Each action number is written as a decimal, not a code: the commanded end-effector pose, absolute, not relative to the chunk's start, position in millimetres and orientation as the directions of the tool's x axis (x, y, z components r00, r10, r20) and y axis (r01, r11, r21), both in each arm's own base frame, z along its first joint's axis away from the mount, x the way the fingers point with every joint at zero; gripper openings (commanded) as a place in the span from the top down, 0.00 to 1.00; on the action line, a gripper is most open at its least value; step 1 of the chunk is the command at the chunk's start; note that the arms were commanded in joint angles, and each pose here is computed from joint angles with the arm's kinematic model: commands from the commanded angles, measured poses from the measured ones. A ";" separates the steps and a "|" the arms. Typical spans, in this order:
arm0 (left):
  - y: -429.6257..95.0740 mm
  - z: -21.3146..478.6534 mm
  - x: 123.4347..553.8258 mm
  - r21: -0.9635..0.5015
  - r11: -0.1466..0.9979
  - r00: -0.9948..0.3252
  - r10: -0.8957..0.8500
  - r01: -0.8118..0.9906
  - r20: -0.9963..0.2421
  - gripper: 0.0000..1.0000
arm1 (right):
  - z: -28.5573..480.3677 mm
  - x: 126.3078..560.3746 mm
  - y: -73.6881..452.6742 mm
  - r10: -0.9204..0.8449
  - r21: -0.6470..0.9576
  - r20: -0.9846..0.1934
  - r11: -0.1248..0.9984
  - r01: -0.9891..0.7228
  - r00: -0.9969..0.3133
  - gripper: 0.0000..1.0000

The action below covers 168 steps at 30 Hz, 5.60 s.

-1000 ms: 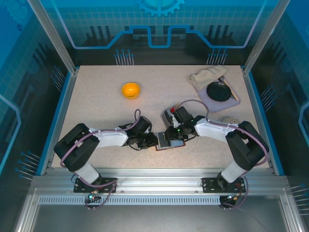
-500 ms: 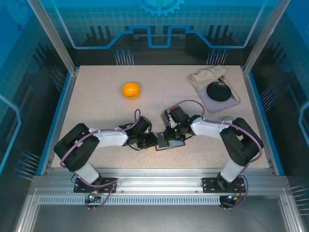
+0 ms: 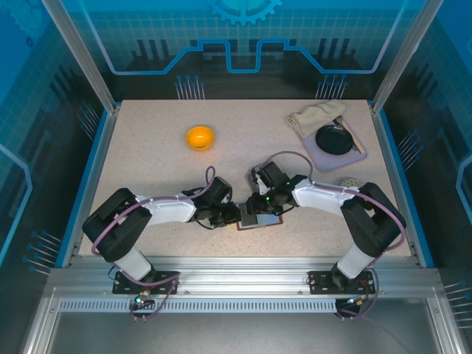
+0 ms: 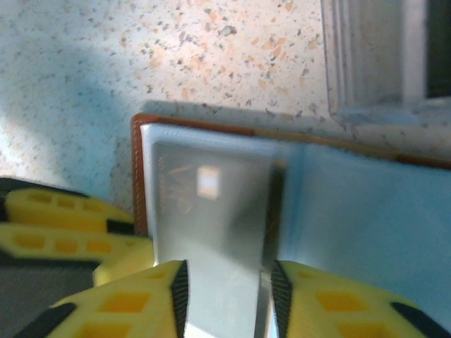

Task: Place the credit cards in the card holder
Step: Insert the credit card into the card slot, then pick up the credit card from the storage box, then insert the credit card into the card slot.

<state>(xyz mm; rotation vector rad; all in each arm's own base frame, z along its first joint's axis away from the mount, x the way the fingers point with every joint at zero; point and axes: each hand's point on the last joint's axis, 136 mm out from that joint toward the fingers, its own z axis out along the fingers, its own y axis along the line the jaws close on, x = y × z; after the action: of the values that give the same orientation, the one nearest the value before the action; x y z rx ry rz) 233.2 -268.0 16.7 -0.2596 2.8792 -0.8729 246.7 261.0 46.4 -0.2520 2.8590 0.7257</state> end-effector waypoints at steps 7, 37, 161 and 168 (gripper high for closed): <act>-246.8 49.7 249.6 -0.548 0.824 -0.956 -0.259 -0.147 -0.134 0.63 | 141.3 291.0 190.5 -0.033 0.338 -0.425 0.921 -0.192 -0.905 0.39; -258.2 55.6 361.7 -0.579 0.719 -0.880 -0.474 -0.384 -0.005 0.61 | 118.0 356.8 232.1 -0.355 0.040 -0.340 0.920 -0.390 -0.871 0.55; -278.5 165.7 324.8 -0.908 0.417 -0.911 -0.387 -0.033 -0.144 1.00 | 150.3 312.7 184.1 0.067 0.610 -0.231 0.788 -0.090 -0.971 0.72; -290.0 120.9 280.2 -0.845 0.534 -0.925 -0.336 -0.032 -0.177 1.00 | 100.5 274.2 173.2 0.000 0.419 -0.215 0.903 -0.092 -0.977 0.57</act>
<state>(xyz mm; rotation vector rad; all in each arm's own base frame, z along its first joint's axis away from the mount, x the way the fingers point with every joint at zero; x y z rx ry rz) 291.6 -293.7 141.0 -0.3284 2.4208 -1.4706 286.9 192.6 119.7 -0.0554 2.8034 0.8765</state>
